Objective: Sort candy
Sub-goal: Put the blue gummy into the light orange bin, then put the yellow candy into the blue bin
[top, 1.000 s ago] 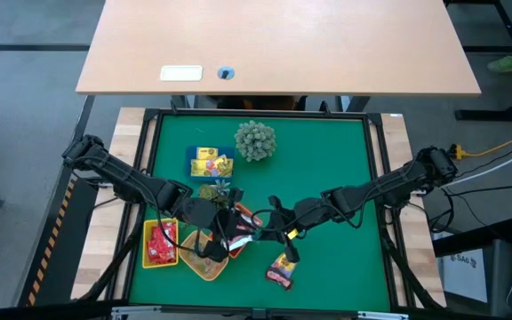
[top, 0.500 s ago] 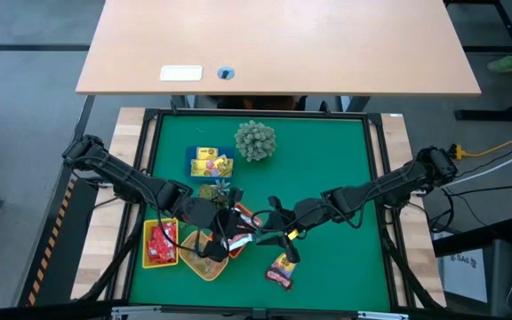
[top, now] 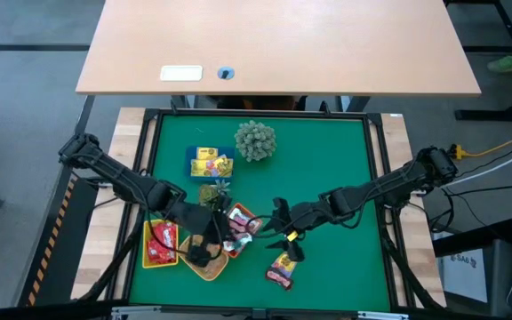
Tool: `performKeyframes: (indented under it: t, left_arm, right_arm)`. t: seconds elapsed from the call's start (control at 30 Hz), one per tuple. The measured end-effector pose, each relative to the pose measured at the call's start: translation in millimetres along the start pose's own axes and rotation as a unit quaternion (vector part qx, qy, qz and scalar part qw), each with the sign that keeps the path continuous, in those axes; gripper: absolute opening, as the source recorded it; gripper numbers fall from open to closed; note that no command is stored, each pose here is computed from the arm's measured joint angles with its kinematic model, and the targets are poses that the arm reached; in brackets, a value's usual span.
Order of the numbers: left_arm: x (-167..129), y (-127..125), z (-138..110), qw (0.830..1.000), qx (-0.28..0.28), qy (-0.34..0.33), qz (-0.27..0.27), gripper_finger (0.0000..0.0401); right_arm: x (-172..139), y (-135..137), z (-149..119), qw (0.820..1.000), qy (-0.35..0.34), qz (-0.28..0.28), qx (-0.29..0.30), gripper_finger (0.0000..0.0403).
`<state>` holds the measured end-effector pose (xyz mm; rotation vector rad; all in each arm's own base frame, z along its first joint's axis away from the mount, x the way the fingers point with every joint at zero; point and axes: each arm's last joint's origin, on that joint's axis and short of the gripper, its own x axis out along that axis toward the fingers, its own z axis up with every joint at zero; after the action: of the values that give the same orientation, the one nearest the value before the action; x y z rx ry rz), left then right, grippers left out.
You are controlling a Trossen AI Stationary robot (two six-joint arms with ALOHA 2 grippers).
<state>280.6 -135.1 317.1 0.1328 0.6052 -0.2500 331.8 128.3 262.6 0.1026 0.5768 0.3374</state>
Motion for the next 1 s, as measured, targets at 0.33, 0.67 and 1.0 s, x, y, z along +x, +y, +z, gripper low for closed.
performKeyframes:
  t: [0.33, 0.67, 1.0]
  left_arm:
    - [-10.5, -20.7, -35.3, 0.961, -0.158, 0.206, -0.095, 0.0]
    - [-18.7, -28.1, -49.2, 0.927, -0.241, 0.284, -0.053, 0.0001]
    - [-22.9, -24.1, -57.0, 0.91, -0.27, 0.314, 0.009, 0.0074]
  right_arm:
    - [-2.0, -3.8, -19.0, 0.995, 0.099, -0.02, 0.004, 0.0239]
    - [-2.3, -4.1, -20.5, 0.994, 0.107, -0.022, 0.004, 0.0239]
    - [-2.9, -4.3, -23.2, 0.992, 0.121, -0.02, 0.005, 0.0239]
